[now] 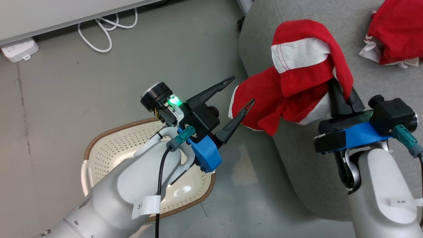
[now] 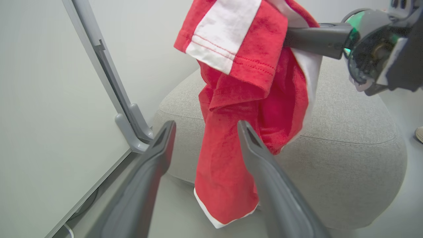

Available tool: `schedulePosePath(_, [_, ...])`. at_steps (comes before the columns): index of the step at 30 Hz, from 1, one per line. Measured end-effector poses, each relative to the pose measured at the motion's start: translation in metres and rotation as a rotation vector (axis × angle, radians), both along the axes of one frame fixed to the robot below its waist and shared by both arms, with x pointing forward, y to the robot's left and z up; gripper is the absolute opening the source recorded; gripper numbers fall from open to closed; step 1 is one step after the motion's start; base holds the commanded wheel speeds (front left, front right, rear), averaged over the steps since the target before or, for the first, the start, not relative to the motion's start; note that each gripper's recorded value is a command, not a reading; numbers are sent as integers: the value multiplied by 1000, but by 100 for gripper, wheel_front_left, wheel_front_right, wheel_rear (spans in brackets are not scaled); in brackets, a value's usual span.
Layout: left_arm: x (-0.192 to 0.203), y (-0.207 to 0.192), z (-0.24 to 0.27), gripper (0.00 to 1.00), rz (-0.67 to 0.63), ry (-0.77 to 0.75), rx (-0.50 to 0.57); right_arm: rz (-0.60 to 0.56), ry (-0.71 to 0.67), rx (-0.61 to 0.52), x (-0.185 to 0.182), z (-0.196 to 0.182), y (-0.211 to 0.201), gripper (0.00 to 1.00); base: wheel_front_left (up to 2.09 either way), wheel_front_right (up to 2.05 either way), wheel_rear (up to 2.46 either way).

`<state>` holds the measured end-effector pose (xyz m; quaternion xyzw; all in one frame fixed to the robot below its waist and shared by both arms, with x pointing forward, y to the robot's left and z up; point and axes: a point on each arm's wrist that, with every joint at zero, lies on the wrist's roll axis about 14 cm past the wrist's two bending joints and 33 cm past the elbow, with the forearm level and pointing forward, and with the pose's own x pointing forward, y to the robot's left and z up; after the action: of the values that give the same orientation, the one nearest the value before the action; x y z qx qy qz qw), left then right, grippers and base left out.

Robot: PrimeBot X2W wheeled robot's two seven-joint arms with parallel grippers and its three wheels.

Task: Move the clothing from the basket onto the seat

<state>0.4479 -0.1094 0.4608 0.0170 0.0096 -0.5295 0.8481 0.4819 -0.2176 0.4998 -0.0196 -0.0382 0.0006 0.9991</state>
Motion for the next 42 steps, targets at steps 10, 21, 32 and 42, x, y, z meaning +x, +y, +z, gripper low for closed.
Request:
schedulePosePath(10, [-14, -27, -14, 100, -98, 25, -6, -174, 17, -21, -28, -4, -59, 0, 0, 0, 0])
schedulePosePath(21, [-22, -39, -23, 100, -146, 42, -8, -249, 52, -25, -48, -15, -82, 0, 0, 0, 0])
schedulePosePath(32, [-20, -41, -18, 100, -151, 28, -19, -215, 12, -37, -34, -1, -74, 0, 0, 0, 0])
schedulePosePath(42, [1, -36, -30, 100, -128, 30, -33, -147, -199, -200, 26, 78, -77, 0, 0, 0, 0])
